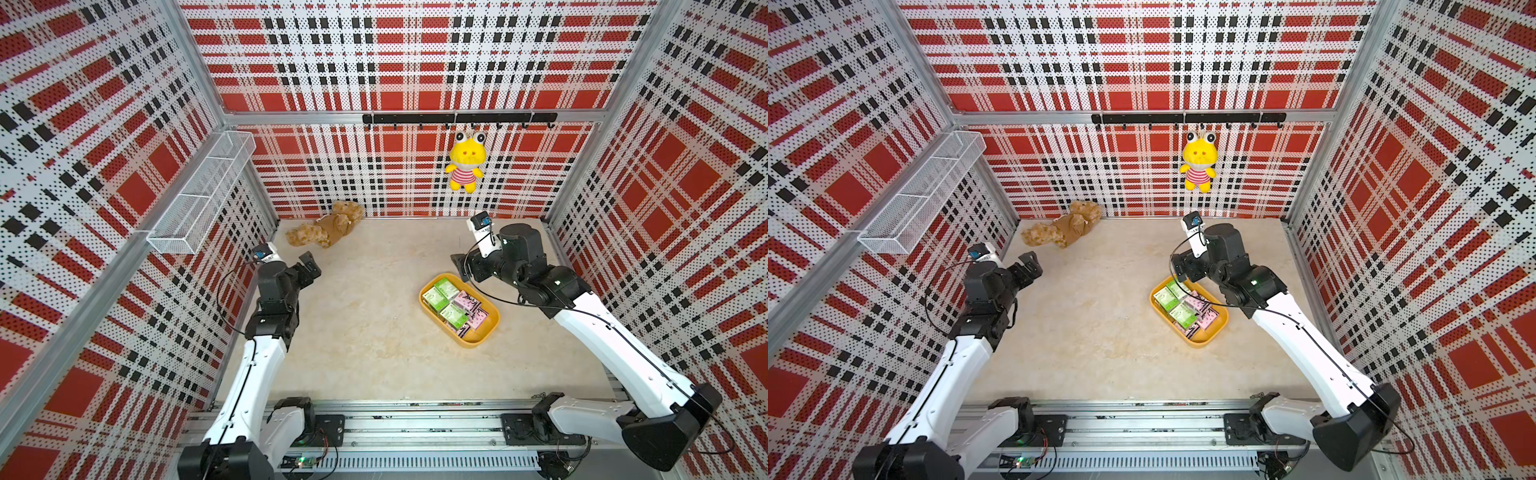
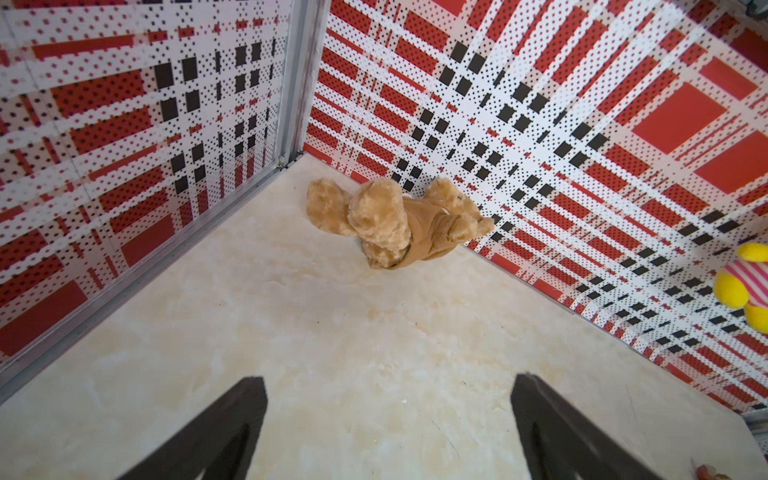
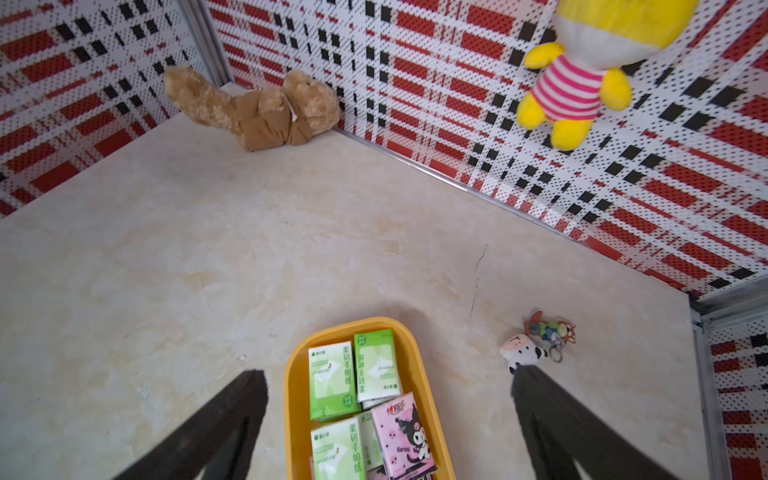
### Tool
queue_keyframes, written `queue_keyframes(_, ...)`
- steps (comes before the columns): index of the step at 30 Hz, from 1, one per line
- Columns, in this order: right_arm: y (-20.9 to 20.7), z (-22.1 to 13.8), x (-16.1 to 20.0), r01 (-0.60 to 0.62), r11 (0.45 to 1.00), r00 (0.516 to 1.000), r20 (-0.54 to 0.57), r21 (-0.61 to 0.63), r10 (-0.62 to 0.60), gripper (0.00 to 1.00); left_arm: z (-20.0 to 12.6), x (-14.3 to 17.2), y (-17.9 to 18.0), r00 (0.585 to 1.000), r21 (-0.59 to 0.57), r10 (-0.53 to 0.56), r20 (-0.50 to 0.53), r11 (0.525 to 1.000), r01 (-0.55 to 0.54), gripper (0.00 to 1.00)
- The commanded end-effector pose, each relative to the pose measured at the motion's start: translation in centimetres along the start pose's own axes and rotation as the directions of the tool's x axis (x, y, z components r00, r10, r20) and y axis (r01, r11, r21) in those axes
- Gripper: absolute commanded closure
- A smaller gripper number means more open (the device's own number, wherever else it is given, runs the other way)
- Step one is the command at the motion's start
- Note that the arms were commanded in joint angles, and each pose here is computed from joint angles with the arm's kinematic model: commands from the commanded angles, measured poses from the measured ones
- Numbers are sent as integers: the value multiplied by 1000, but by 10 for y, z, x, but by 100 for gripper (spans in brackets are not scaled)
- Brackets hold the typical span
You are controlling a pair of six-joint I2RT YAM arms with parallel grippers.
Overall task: Put the pocket tissues into the storage box
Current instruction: Reset both arms
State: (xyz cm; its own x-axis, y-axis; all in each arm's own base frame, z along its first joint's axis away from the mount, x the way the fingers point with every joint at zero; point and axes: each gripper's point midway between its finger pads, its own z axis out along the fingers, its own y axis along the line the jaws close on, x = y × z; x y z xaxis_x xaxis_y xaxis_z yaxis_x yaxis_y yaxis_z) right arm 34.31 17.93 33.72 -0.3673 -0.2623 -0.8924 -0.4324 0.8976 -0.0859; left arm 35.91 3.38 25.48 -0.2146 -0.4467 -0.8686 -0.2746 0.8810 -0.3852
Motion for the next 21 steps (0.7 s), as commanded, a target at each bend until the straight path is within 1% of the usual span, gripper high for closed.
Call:
queue_keyframes(1, -32, -13, -16, -72, 990, 995, 75, 121, 63, 0, 1, -10, -11, 996, -13, 49, 76, 999, -48, 1)
queue_keyframes(3, -58, -20, -14, -115, 971, 991, 96, 209, 97, 0, 3, -5, -17, 994, 0, 61, 88, 998, -61, 1)
queue_keyframes(7, -101, -27, 3, -182, 940, 979, 138, 290, 148, 0, 17, 4, -17, 994, -9, 75, 74, 997, -74, 1)
queue_keyframes(8, -109, -28, 8, -199, 935, 976, 147, 293, 161, 0, 21, 7, -15, 995, -18, 77, 66, 997, -76, 1)
queue_keyframes(10, -131, -28, 22, -237, 913, 968, 158, 333, 193, 0, 27, 11, -15, 995, -23, 81, 57, 997, -79, 0)
queue_keyframes(13, -163, -23, 55, -284, 868, 958, 157, 407, 239, 0, 32, 16, -12, 995, -33, 81, 62, 996, -79, 0)
queue_keyframes(14, -172, -20, 66, -293, 856, 956, 156, 426, 250, 0, 33, 17, -10, 992, -43, 104, 69, 994, -101, 0)
queue_keyframes(16, -181, -12, 86, -299, 850, 954, 156, 434, 256, 0, 38, 20, -7, 990, -54, 124, 69, 991, -120, 1)
queue_keyframes(19, -187, 2, 110, -280, 847, 960, 150, 452, 237, 0, 46, 30, -8, 985, -44, 168, 44, 985, -167, 1)
queue_keyframes(21, -191, 11, 126, -280, 838, 960, 150, 469, 238, 0, 49, 36, -5, 980, -42, 193, 48, 981, -191, 1)
